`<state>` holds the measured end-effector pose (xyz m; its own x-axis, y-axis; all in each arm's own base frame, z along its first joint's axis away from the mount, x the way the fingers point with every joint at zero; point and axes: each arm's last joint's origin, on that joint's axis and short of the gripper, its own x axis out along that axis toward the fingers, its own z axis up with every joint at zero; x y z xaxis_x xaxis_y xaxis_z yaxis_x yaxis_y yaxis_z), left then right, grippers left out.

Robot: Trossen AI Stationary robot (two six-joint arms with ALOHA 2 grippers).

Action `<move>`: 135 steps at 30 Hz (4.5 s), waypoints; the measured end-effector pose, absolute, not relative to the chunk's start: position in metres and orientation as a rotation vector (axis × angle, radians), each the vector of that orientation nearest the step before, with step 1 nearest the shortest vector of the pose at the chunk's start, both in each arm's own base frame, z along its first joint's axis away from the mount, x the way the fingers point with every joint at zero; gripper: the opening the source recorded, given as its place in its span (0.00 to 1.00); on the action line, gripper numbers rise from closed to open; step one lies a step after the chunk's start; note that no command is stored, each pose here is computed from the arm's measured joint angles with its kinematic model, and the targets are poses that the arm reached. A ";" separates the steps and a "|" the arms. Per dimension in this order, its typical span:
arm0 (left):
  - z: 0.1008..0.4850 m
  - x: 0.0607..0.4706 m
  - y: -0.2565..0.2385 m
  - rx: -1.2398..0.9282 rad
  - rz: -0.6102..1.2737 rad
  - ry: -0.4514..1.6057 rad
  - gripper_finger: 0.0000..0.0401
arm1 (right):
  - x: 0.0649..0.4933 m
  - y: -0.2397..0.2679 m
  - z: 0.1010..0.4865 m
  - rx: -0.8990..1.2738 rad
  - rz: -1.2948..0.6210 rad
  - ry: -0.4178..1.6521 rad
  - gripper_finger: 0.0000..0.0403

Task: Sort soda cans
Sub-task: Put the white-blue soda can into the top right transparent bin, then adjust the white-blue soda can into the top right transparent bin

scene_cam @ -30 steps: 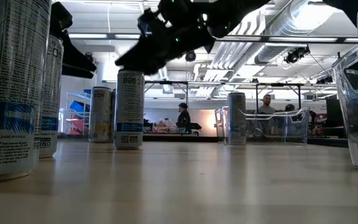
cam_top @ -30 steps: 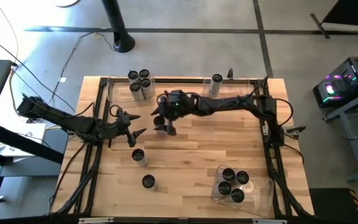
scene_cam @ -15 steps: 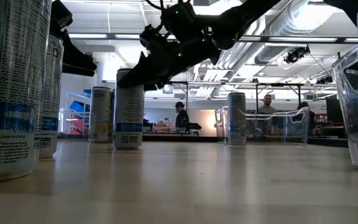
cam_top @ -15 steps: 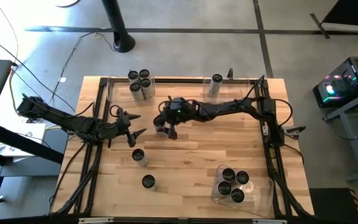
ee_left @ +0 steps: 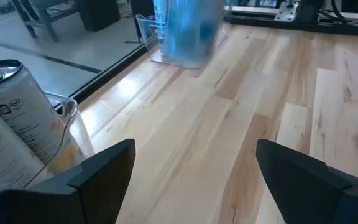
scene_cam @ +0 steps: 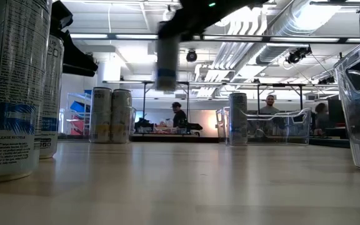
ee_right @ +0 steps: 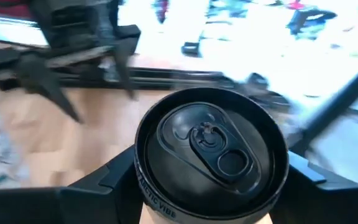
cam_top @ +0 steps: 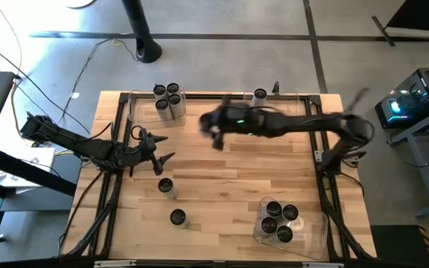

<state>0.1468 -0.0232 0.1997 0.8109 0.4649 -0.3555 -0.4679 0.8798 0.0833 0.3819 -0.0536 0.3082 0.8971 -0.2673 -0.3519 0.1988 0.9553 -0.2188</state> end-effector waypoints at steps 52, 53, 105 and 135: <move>0.213 0.152 -0.024 0.006 0.503 0.252 0.82 | 0.258 -0.137 0.191 0.153 -0.713 0.438 0.74; 0.213 0.152 -0.024 0.005 0.503 0.253 0.82 | 0.257 -0.137 0.193 0.148 -0.712 0.432 0.76; 0.226 0.187 0.031 0.001 0.480 0.057 0.82 | 0.193 -0.150 0.296 -0.047 -0.682 0.362 0.80; 0.267 0.175 0.116 0.166 0.820 -0.022 0.82 | 0.181 -0.170 0.286 -0.060 -0.662 0.466 0.80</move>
